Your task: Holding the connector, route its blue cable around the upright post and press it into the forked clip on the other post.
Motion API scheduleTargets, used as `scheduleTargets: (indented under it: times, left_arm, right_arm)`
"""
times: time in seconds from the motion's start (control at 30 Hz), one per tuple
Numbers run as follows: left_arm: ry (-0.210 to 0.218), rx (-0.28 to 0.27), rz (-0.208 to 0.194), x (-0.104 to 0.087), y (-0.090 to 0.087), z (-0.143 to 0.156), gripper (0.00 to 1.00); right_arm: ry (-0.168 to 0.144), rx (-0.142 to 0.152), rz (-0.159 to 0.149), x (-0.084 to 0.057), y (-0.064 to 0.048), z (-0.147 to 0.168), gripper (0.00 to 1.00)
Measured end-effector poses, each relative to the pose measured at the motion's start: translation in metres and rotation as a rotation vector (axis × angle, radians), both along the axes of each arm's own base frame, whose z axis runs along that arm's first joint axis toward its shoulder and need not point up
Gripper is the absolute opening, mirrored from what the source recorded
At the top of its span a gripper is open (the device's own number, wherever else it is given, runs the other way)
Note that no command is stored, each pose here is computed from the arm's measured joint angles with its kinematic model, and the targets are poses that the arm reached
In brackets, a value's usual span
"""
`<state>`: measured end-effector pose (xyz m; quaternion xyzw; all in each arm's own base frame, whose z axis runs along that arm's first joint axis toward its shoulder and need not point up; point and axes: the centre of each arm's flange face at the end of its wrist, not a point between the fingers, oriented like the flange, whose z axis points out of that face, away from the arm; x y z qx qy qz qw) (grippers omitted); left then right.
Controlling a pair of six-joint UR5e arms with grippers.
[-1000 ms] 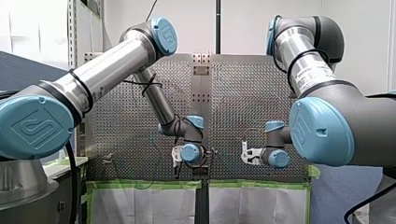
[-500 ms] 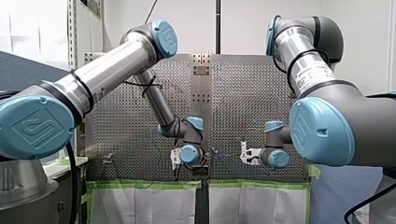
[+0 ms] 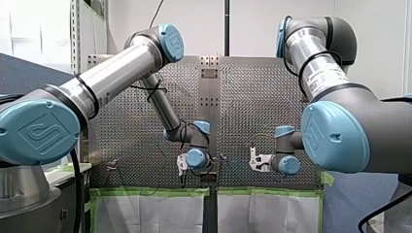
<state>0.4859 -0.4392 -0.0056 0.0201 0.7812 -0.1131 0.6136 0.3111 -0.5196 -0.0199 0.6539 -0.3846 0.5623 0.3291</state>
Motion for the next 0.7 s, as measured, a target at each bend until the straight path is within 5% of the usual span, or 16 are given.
scheduleTargets:
  times: [0.7]
  left_arm:
    - [0.018,-0.035,-0.013,0.017,0.006,0.004,0.00]
  right_arm:
    - [0.005,-0.006,-0.002,0.000,-0.003,0.002,0.00]
